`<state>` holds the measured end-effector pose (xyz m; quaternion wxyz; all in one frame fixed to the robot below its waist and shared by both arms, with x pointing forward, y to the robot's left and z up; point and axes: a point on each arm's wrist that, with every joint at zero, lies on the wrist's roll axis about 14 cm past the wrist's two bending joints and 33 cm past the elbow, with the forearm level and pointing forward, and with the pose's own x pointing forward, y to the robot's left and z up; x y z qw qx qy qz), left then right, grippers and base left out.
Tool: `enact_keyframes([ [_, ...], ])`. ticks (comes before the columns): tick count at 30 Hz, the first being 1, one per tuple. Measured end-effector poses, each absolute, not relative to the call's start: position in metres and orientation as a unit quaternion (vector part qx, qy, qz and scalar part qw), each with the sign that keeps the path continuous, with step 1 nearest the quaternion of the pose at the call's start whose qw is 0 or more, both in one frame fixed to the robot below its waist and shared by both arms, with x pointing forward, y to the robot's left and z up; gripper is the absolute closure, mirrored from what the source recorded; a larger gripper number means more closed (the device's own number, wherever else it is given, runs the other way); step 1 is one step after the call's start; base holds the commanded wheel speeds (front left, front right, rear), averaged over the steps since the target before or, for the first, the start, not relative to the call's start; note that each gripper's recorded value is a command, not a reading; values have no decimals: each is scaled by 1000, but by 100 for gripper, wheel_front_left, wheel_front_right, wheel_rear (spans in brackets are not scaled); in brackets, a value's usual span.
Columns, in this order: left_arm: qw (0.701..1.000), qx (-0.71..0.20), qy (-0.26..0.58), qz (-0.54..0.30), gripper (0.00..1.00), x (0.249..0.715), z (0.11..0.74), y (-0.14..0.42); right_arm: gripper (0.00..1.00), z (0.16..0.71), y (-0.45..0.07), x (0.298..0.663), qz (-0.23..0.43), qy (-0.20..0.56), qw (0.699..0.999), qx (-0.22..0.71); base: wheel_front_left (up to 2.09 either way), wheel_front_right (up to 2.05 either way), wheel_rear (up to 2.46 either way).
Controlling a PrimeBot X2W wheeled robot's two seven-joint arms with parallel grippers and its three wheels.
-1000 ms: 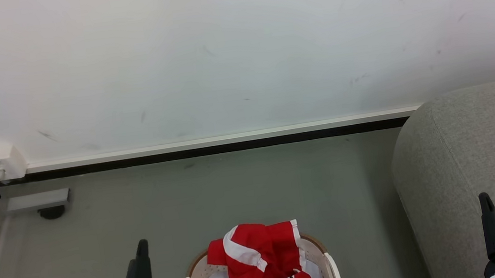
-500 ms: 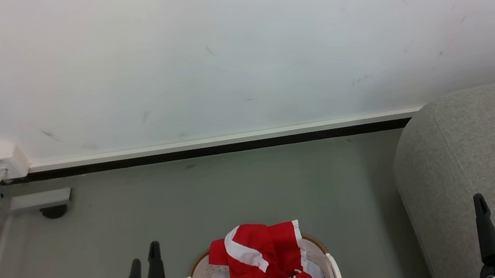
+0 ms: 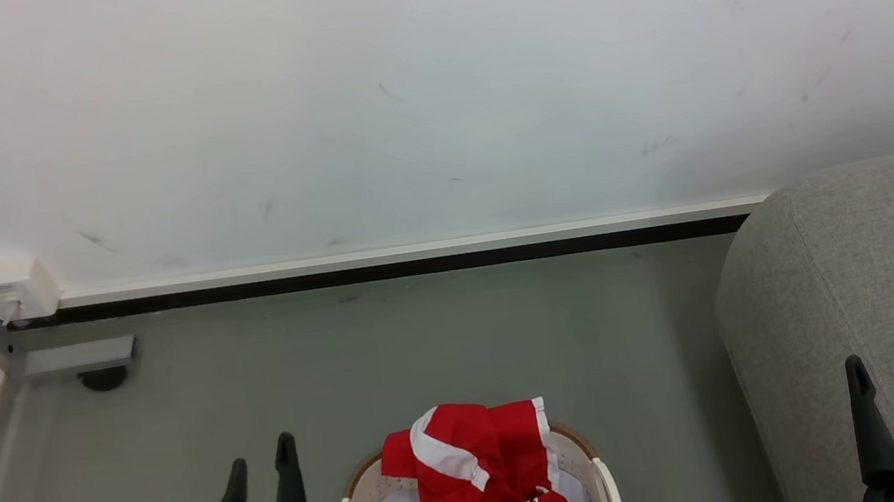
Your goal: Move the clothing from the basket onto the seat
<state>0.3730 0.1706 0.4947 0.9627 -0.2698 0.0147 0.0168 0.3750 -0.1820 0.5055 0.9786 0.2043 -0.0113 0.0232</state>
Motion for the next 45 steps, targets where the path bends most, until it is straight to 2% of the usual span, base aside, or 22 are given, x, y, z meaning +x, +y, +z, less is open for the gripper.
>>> enact_keyframes([
  [17, 986, -169, -7, -1, 0, 371, 503, 163, 0, 506, -179, 373, 33, -20, 990, 134, 0, 0, 0],
  [45, 998, -49, -35, -36, 0, 366, 509, 146, 0, 497, -186, 364, 21, -22, 997, 73, 0, 0, 0],
])
